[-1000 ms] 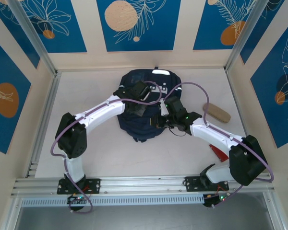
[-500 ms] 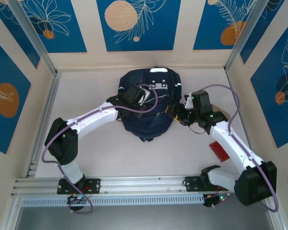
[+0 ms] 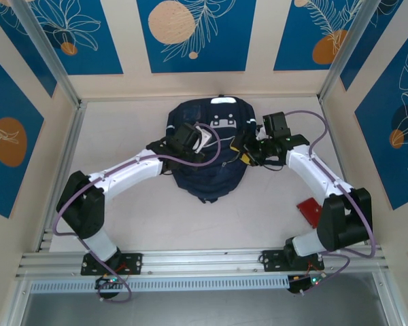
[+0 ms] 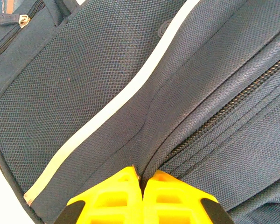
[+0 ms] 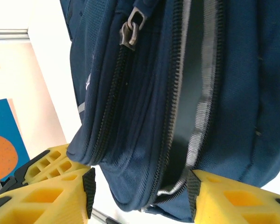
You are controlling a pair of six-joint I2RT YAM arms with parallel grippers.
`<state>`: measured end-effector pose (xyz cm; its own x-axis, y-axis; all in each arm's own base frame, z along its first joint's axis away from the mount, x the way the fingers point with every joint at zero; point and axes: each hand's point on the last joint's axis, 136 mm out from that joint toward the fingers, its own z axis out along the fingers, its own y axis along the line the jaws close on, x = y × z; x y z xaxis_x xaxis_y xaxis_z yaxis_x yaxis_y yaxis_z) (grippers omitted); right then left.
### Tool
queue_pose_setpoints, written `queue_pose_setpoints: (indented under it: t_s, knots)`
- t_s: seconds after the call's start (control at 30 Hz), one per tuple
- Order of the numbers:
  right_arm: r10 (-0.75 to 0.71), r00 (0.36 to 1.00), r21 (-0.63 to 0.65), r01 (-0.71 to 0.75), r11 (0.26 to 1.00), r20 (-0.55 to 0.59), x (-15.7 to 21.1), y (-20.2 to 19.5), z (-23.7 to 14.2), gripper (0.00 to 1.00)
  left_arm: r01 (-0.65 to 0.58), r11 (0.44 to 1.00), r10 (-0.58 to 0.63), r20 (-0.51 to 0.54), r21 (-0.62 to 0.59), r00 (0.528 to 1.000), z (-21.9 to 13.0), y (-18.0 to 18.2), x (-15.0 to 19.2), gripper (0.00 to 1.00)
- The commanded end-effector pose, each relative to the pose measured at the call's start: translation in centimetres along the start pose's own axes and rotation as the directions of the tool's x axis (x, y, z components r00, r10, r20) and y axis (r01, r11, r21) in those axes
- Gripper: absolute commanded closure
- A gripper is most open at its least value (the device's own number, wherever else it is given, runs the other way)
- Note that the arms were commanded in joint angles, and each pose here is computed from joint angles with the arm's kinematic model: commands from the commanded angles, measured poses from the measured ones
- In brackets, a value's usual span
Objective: Pack the student bag
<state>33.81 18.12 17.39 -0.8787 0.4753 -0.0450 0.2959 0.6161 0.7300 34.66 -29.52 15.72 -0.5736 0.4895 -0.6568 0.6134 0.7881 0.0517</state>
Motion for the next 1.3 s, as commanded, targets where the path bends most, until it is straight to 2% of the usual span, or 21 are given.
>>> queue_pose_setpoints:
  t_s: [0.0,0.13,0.2,0.33,0.4,0.43,0.57,0.67,0.9,1.07,1.27]
  knots:
    - [-0.027,0.999,-0.12,0.024,0.992,-0.027,-0.2,2.6,0.3,0.44,0.031,0.999,-0.034,0.102,0.027,0.994,-2.2,0.0,-2.5,1.0]
    - [-0.039,0.999,-0.175,0.033,0.984,-0.033,-0.5,3.7,1.0,0.45,0.065,0.996,-0.07,0.091,0.053,0.993,-2.5,-0.3,-2.1,1.0]
    - [-0.033,0.998,-0.187,0.021,0.982,-0.061,-0.2,4.0,1.5,0.53,0.106,0.992,-0.111,0.078,0.068,0.991,-2.9,-0.5,-1.8,0.99]
    - [-0.046,0.995,-0.209,0.027,0.978,-0.086,0.6,4.6,1.9,0.68,0.242,0.968,-0.247,0.057,0.071,0.967,-4.4,-0.2,-1.2,0.63]
    - [-0.052,0.993,-0.227,0.027,0.974,-0.103,1.1,5.0,2.0,0.72,0.335,0.938,-0.34,0.046,0.088,0.939,-5.4,-0.4,-0.8,0.51]
    - [-0.055,0.992,-0.237,0.028,0.971,-0.11,1.3,5.2,2.1,0.73,0.369,0.923,-0.375,0.041,0.108,0.926,-5.8,-0.8,-0.5,0.49]
    - [-0.06,0.99,-0.27,0.023,0.963,-0.131,2.2,6.0,2.3,0.75,0.485,0.839,-0.504,0.017,0.247,0.864,-6.8,-3.4,0.4,0.47]
    - [-0.062,0.989,-0.283,0.021,0.959,-0.138,2.5,6.4,2.3,0.76,0.528,0.785,-0.554,-0.014,0.324,0.832,-6.7,-5.5,1.0,0.47]
    - [-0.066,0.987,-0.29,0.021,0.957,-0.146,2.8,6.7,2.3,0.78,0.533,0.783,-0.543,-0.068,0.32,0.837,-4.3,-7.5,1.8,0.5]
    - [-0.061,0.987,-0.289,0.016,0.957,-0.148,2.9,6.6,2.4,0.79,0.555,0.787,-0.563,-0.055,0.27,0.825,-3.0,-6.9,1.7,0.57]
    - [-0.058,0.985,-0.296,0.008,0.955,-0.161,3.3,6.6,2.5,0.8,0.569,0.758,-0.589,-0.039,0.318,0.807,-2.3,-7.5,0.5,0.64]
